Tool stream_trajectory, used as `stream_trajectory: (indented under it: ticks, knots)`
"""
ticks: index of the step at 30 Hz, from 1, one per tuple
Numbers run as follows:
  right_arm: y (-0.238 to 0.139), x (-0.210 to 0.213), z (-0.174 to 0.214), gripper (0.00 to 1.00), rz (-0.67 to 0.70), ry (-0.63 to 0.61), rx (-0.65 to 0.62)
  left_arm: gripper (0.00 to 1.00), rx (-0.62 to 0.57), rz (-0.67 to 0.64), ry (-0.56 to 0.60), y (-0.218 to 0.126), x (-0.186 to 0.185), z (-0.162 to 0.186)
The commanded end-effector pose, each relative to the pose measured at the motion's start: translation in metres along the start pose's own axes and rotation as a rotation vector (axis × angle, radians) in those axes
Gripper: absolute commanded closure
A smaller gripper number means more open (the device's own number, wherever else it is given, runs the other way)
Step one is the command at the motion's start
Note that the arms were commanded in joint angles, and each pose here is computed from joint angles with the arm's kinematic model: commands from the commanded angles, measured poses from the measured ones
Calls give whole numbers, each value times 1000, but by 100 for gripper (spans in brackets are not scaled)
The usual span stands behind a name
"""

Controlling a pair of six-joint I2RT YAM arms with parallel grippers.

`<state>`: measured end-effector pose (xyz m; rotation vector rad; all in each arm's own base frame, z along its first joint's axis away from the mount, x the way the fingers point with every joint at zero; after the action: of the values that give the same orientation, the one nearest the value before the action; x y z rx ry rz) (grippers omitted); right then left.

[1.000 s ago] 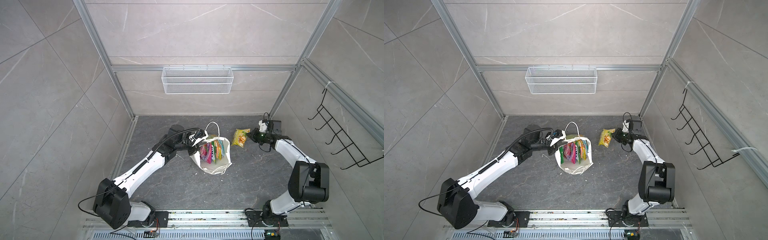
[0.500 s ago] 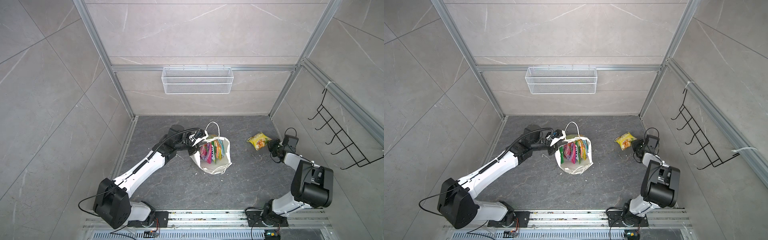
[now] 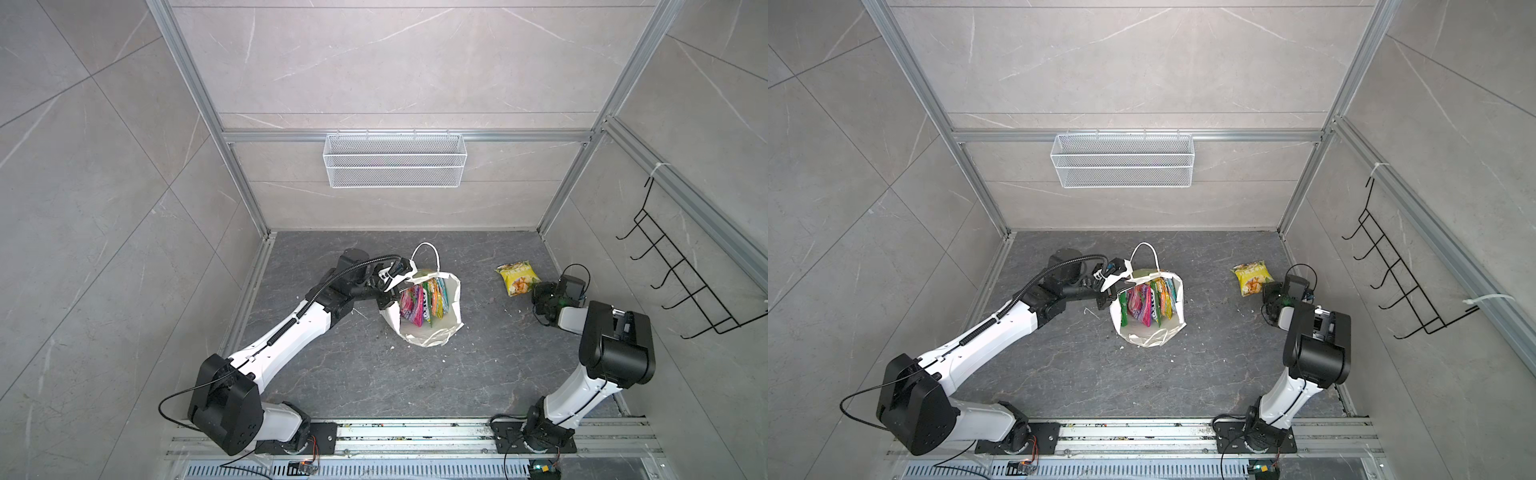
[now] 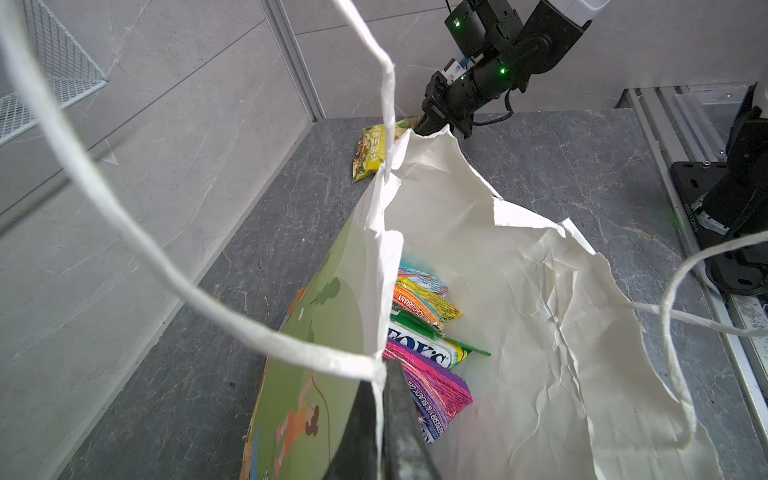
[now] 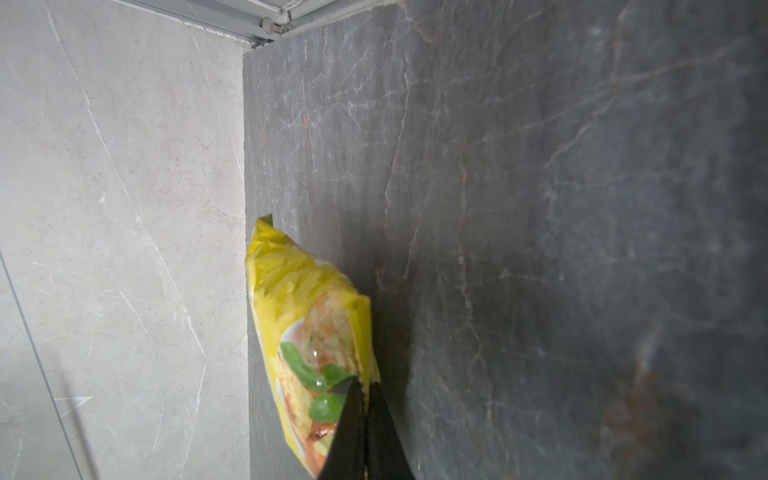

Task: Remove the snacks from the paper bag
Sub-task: 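Carry the yellow chip bag away from the bag and release it on the table, then move the right gripper back into the bag opening beside the left gripper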

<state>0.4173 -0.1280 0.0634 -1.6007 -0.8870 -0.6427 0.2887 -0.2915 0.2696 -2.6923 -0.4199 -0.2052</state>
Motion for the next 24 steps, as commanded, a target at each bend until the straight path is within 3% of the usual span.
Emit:
stream_trajectory:
  ticks: [1,7,17,21,24]
  knots:
    - [9,6,11,84,-51,26,47,100,-48,12,36,-2,1,-19]
    - [-12,4,26,62,-20,-7,60,100,-48,20,35,-2,1,-20]
    - [-73,10,21,49,-6,3,-28,100,-40,21,33,-2,1,-20]
    - [-109,73,35,52,-177,-211,25,100,-38,20,31,-2,1,-20]
    - [-152,134,74,55,-319,-534,109,100,-38,28,28,-4,0,-23]
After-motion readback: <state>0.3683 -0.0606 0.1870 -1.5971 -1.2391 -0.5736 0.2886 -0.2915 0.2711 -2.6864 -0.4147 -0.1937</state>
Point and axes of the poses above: each gripper's point midway between its finger pads, its own y axis out along the fingers, its own x axis along the line the jaws close on, z = x × y, the point moved 2 cm from there along -y, back along the fingers, and after that the axes turned 3 degrees about -y, right-handed, at the moved point
